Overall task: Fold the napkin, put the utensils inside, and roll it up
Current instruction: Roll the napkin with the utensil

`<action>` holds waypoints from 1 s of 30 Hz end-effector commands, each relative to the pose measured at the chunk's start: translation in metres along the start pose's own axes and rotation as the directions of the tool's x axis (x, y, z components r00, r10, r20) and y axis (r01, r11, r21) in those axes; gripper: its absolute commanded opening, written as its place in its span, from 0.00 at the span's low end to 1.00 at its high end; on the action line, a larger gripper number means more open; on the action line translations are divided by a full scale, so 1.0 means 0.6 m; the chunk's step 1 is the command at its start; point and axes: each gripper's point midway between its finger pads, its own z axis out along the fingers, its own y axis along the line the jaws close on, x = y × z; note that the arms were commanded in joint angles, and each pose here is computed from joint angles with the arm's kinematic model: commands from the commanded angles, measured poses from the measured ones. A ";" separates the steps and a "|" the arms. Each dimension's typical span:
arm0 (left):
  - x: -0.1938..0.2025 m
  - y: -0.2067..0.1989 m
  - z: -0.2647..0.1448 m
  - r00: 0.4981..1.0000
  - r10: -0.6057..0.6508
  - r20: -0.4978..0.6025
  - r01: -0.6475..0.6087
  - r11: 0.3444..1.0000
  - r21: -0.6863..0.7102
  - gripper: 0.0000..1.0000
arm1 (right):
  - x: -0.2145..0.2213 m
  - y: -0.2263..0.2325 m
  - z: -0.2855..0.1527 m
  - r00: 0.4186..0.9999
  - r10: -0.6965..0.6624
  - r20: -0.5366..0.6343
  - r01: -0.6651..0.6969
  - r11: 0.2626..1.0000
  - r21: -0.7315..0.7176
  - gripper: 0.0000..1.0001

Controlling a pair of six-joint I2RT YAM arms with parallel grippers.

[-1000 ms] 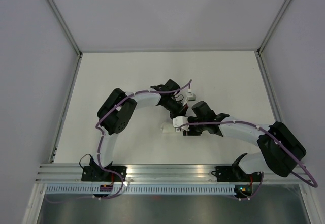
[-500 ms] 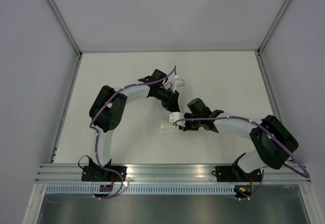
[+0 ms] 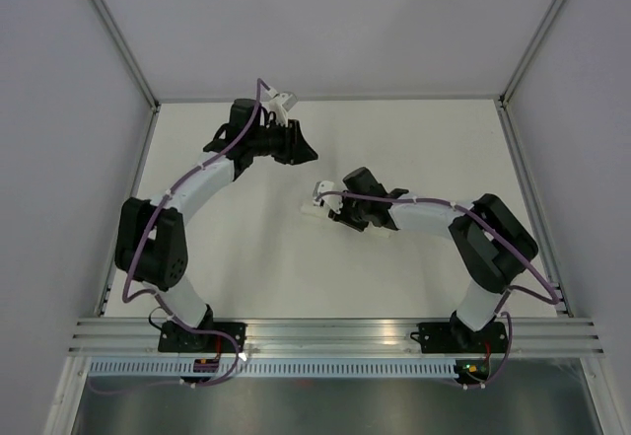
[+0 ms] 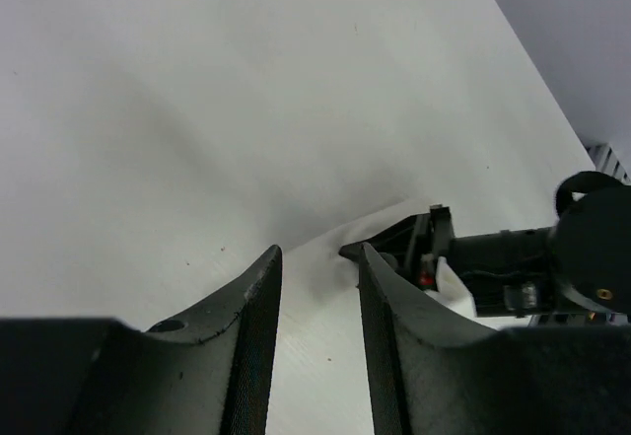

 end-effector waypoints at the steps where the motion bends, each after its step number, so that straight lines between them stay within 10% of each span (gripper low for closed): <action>1: -0.046 -0.021 -0.040 0.992 -0.066 0.110 0.076 0.994 -0.084 0.42 | 0.073 -0.005 0.021 0.955 0.225 -0.193 -0.216 0.974 0.068 0.25; 21: -0.053 -0.130 -0.154 0.976 -0.085 0.203 0.090 0.996 -0.015 0.44 | 0.129 -0.140 0.115 0.569 0.788 -0.234 -0.678 0.611 0.409 0.24; 30: -0.032 -0.132 -0.153 0.979 -0.103 0.176 0.104 0.995 0.001 0.44 | 0.113 -0.154 0.107 0.588 0.782 -0.207 -0.682 0.617 0.393 0.40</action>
